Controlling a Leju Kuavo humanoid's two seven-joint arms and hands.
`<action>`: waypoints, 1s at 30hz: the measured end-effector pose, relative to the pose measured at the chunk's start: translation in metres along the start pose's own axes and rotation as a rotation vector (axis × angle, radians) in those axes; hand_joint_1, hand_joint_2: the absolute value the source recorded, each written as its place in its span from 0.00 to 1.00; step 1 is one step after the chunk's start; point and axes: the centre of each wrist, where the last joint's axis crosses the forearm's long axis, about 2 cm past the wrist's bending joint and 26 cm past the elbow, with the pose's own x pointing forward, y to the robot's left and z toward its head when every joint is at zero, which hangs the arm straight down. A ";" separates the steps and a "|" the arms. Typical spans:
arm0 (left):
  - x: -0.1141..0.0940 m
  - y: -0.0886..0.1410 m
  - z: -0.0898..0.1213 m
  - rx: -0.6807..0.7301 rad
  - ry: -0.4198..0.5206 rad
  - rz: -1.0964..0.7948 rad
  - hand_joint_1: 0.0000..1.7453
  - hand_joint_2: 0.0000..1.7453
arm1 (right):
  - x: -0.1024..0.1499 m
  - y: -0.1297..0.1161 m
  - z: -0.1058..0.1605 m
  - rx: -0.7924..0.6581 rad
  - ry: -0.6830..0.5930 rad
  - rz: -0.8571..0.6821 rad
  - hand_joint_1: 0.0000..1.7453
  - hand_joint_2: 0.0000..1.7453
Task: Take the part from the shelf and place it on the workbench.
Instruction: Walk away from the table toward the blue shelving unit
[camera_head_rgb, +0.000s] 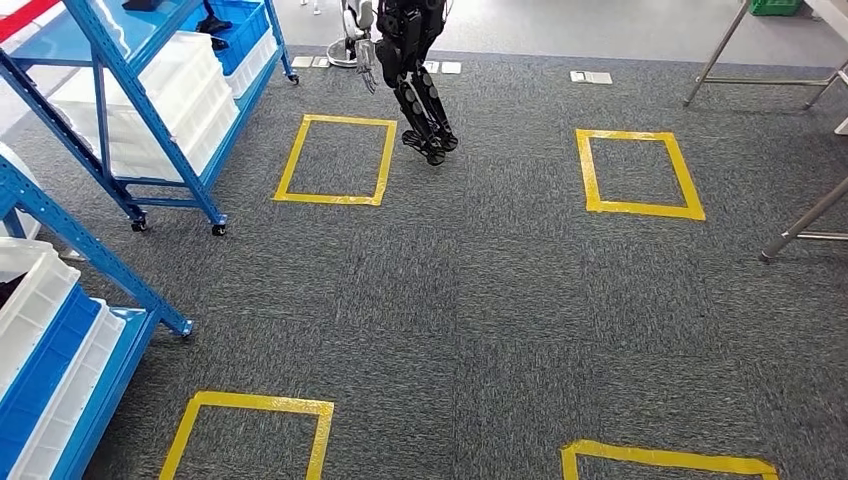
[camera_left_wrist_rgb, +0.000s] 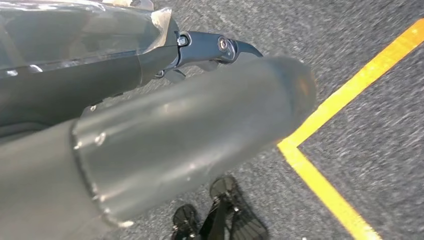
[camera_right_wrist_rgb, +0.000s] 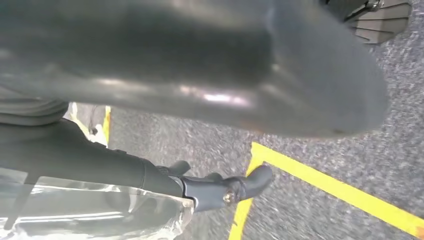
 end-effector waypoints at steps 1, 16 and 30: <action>0.000 0.000 0.000 0.001 0.001 -0.001 0.00 0.00 | 0.000 0.000 0.000 0.000 0.000 0.001 0.00 0.00; 0.001 -0.001 0.000 -0.001 -0.003 -0.007 0.00 0.00 | 0.001 0.000 0.000 0.003 -0.007 0.014 0.00 0.00; 0.000 0.000 0.000 -0.001 -0.003 -0.016 0.00 0.00 | 0.000 -0.002 -0.001 0.001 0.001 0.027 0.00 0.00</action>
